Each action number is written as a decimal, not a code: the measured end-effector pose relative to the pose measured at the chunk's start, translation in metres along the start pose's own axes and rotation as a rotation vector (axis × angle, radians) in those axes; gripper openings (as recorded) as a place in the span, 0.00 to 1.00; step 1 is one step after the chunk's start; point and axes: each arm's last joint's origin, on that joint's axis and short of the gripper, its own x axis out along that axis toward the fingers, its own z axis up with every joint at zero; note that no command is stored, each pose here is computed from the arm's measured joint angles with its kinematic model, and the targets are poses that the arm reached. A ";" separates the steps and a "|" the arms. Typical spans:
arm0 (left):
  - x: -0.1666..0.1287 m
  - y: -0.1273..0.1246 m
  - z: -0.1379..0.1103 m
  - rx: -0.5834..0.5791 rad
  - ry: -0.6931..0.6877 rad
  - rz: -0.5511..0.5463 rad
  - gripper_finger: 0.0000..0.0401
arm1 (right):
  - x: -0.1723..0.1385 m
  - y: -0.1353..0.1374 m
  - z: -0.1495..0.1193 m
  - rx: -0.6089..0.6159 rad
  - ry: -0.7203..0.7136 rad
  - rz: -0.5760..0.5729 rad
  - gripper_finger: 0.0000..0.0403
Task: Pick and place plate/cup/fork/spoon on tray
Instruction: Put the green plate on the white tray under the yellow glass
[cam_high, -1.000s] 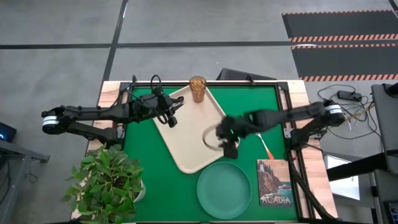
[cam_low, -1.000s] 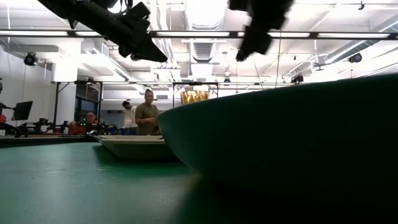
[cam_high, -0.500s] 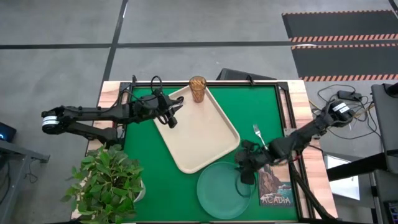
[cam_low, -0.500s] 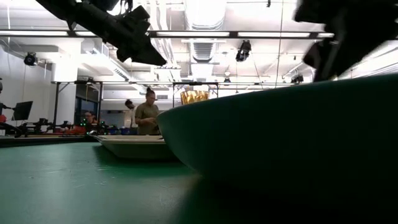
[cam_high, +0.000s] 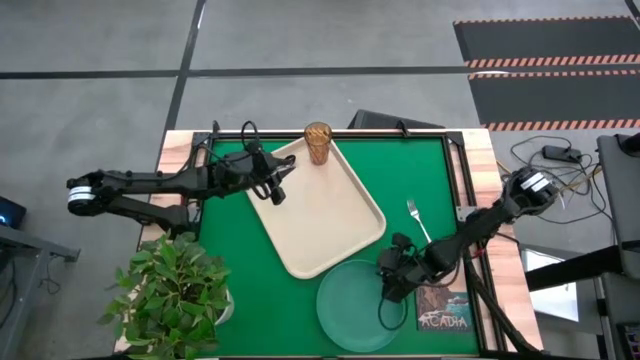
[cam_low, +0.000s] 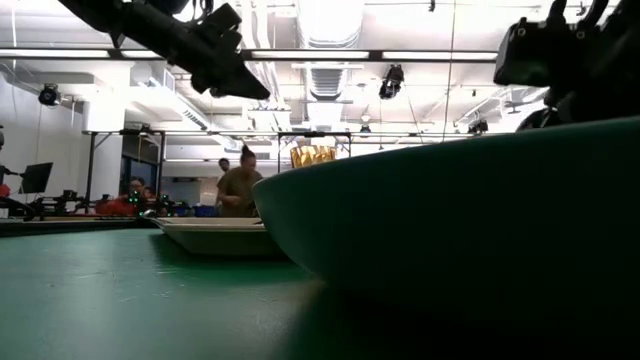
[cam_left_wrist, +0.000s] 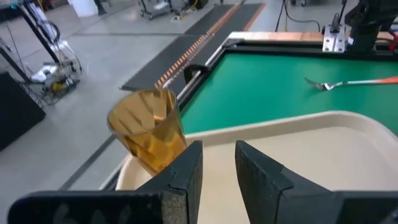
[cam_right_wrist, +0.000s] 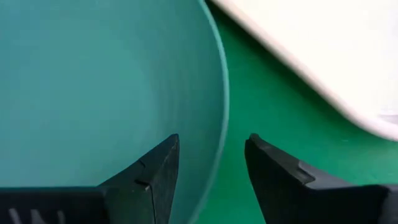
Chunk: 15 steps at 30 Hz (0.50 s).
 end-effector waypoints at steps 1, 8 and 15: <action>0.000 0.000 0.001 0.001 -0.008 0.000 0.19 | 0.003 0.001 -0.001 -0.001 0.002 -0.002 0.43; 0.000 0.000 0.002 0.002 -0.022 0.002 0.19 | 0.019 0.007 -0.004 0.013 -0.004 0.004 0.38; 0.000 0.001 0.006 0.019 -0.056 0.006 0.19 | 0.023 0.009 -0.004 0.028 0.000 0.013 0.16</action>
